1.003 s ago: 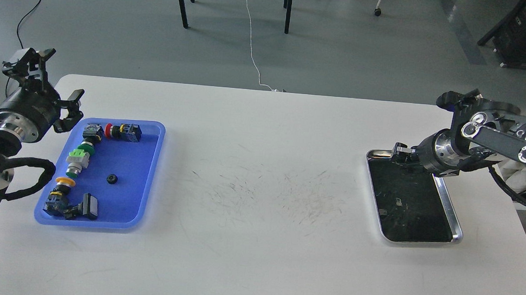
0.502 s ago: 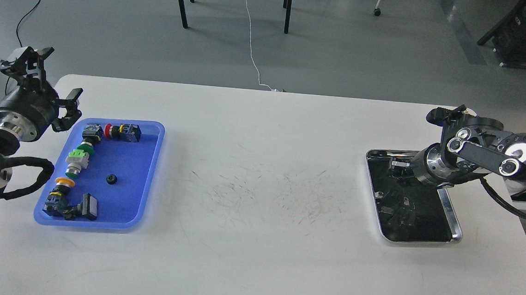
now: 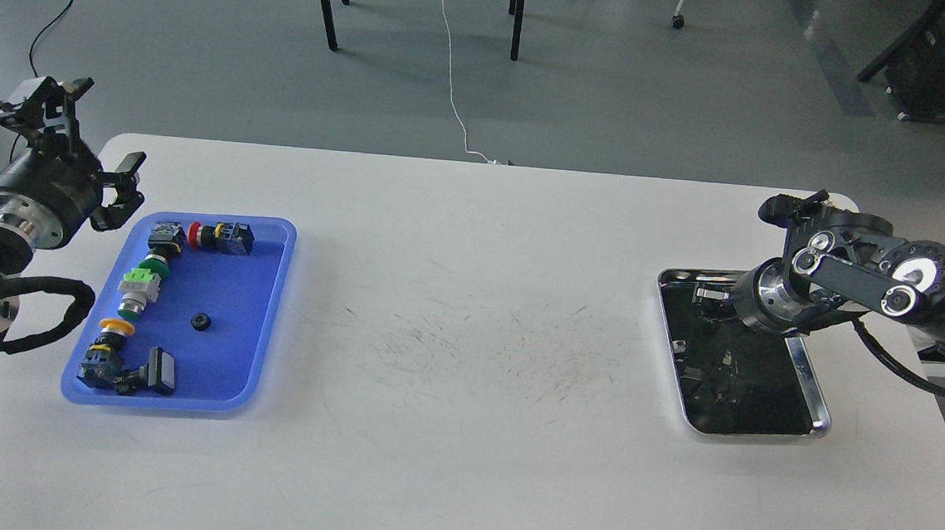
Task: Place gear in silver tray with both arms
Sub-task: 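Lower the gear into the silver tray and open the right gripper, then lift the right gripper away from the silver tray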
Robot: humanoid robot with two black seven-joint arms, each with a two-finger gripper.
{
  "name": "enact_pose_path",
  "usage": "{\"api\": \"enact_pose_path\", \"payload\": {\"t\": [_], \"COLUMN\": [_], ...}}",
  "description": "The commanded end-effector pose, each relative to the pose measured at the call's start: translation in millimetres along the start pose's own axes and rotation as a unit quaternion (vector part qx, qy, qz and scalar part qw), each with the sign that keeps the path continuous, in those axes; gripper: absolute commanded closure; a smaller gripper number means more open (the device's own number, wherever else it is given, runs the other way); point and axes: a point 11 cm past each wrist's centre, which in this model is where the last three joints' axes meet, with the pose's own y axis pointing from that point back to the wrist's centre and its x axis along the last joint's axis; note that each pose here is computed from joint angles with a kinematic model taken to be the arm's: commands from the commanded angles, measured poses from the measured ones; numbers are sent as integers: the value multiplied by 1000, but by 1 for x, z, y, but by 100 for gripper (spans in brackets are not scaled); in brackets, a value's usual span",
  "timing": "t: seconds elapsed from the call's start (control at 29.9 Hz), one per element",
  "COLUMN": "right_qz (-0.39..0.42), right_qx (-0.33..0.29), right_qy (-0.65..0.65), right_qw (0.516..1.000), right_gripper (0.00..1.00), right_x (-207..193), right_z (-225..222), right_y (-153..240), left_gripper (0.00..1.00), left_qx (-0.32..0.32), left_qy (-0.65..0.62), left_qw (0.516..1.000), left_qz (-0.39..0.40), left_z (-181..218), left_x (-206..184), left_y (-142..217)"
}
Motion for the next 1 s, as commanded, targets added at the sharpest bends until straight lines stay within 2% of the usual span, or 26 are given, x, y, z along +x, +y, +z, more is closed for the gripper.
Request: {"api": "enact_pose_path", "payload": {"t": [0.0,0.23,0.33,0.43,0.53,0.64,0.7,0.77,0.97], "right_qz": [17,67,97,105,73,20,-7,-23,-63], "right_qx": [22,124,201,304,425,556,603,637,648], "right_qy": [-1,-41,-92,-164,-260,-353,-413,-461,-590], "right_qw": [1000,989,971,932,864,752,683,617,477], "right_gripper": [43,24,18,17,17,16,15,11,7], "right_x": [15,58,86,109,126,144,149,151,111], "right_z": [-15,-57,-73,-90,-100,-98,-82,-60,11], "right_y": [16,69,106,145,184,230,234,229,148], "left_gripper": [2,2,2,2,2,2,2,2,2], "left_qx": [1,2,3,6,8,11,3,-3,-8], "left_qy": [0,0,-1,-6,-12,-11,4,5,-64], "left_qw": [1000,1000,1000,1000,1000,999,999,999,998], "left_qz": [-1,2,3,14,25,33,32,31,-12], "left_z": [-1,-2,-1,1,5,11,19,31,69], "left_x": [-1,1,3,12,22,30,30,33,36], "left_y": [0,0,0,1,3,1,-1,0,9]}}
